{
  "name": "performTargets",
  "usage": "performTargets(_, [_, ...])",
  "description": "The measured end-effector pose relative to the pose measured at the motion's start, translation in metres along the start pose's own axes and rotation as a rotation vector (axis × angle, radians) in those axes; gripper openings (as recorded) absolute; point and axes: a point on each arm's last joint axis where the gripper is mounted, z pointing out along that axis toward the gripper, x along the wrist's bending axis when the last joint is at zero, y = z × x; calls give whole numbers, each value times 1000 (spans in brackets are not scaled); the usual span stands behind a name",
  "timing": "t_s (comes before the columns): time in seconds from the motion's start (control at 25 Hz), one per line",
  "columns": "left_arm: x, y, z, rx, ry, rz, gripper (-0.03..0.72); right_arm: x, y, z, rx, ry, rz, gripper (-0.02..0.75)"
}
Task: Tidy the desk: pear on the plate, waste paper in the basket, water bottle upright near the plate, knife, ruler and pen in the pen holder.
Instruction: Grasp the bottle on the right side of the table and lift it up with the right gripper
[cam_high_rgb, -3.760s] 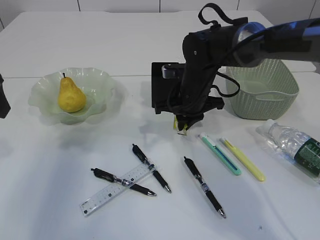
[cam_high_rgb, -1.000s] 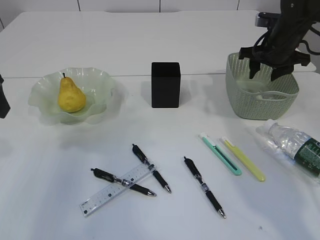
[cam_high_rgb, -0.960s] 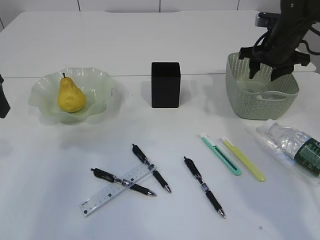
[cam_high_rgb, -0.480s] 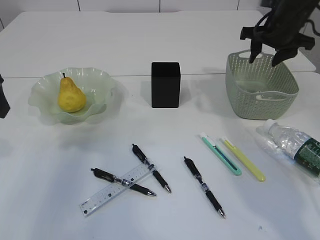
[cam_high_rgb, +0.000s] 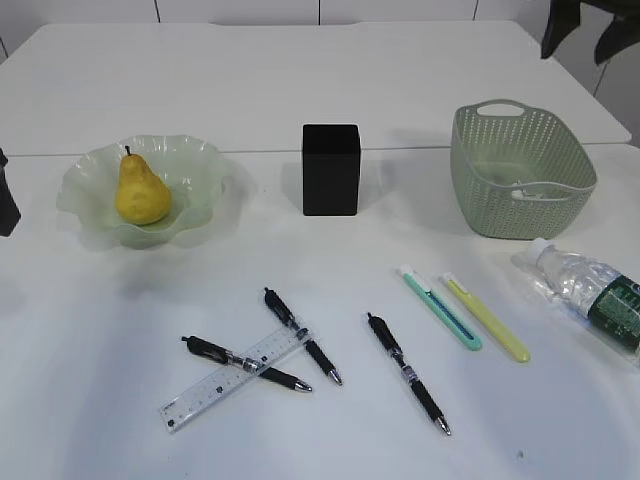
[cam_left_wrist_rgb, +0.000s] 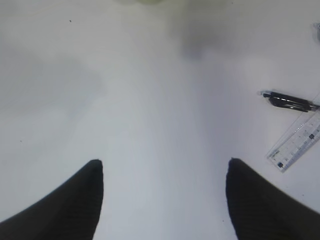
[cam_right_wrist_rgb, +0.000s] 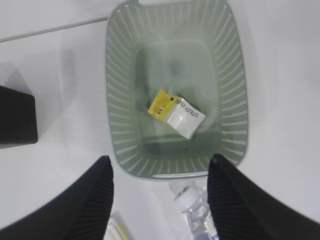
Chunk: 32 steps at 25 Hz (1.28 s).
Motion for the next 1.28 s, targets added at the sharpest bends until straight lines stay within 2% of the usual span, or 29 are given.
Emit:
performTargets(0.2, [0, 0, 0, 0, 0, 0, 538, -3, -8, -25, -14, 2, -40, 443])
performTargets(0.4, [0, 0, 0, 0, 0, 2, 538, -9, -31, -27, 55, -10, -130, 442])
performTargets(0.76, [0, 0, 0, 0, 0, 8, 538, -20, -90, 21, 324, -28, -400, 443])
performTargets(0.8, [0, 0, 0, 0, 0, 8, 557, -21, -95, 27, 336, -29, -430, 443])
performTargets(0.88, [0, 1, 0, -7, 0, 8, 545, -22, -100, 35, 325, -25, -481, 458])
performTargets(1.08, [0, 2, 0, -24, 0, 8, 540, -21, -98, 50, 286, -9, -573, 551])
performTargets(1.28, [0, 2, 0, -24, 0, 8, 538, -20, -104, 81, 354, 12, -664, 571])
